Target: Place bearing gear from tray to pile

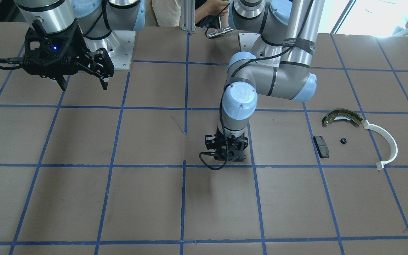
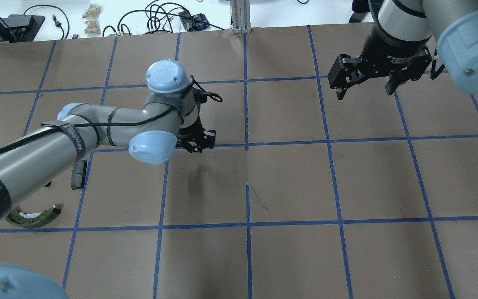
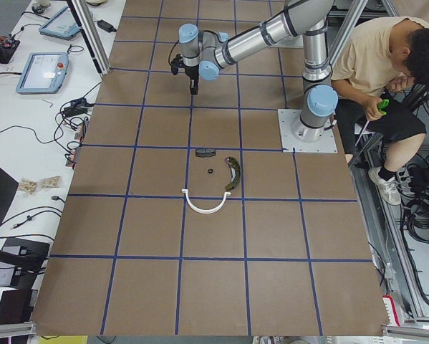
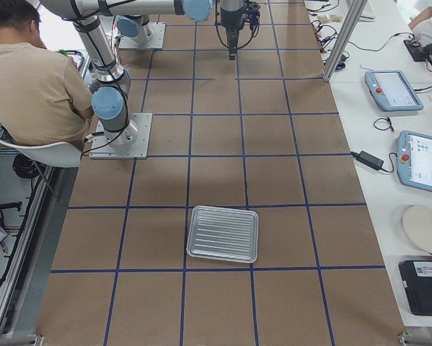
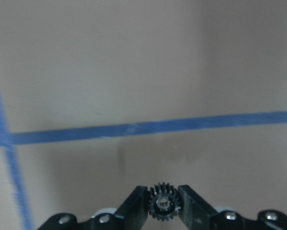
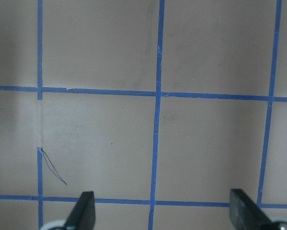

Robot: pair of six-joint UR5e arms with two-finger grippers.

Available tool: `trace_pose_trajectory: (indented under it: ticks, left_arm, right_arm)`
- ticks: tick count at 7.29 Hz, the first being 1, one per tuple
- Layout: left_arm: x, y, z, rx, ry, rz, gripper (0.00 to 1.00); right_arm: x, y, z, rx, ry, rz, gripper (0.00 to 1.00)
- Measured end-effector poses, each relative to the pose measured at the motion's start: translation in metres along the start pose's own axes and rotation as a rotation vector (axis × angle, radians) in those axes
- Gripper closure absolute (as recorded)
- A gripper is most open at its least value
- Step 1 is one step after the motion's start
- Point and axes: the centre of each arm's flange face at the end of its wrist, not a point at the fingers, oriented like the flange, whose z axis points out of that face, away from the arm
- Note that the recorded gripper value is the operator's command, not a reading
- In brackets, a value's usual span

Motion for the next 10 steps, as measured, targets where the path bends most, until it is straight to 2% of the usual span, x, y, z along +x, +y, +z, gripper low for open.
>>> trace_pose_trajectory:
  ticks: [3, 6, 10]
  left_arm:
    - [-0.166, 0.008, 0.002, -0.045, 0.009, 0.031, 1.0]
    - [-0.315, 0.056, 0.02, -0.075, 0.041, 0.107, 1.0]
    - [-0.388, 0.097, 0.044, -0.091, 0.089, 0.139, 1.0]
  right_arm:
    - [0.001, 0.003, 0.003, -0.014, -0.002, 0.003, 0.0]
    - [0.001, 0.003, 0.003, -0.016, -0.001, 0.003, 0.0]
    - [0.001, 0.003, 0.004, -0.016, -0.002, 0.0, 0.0]
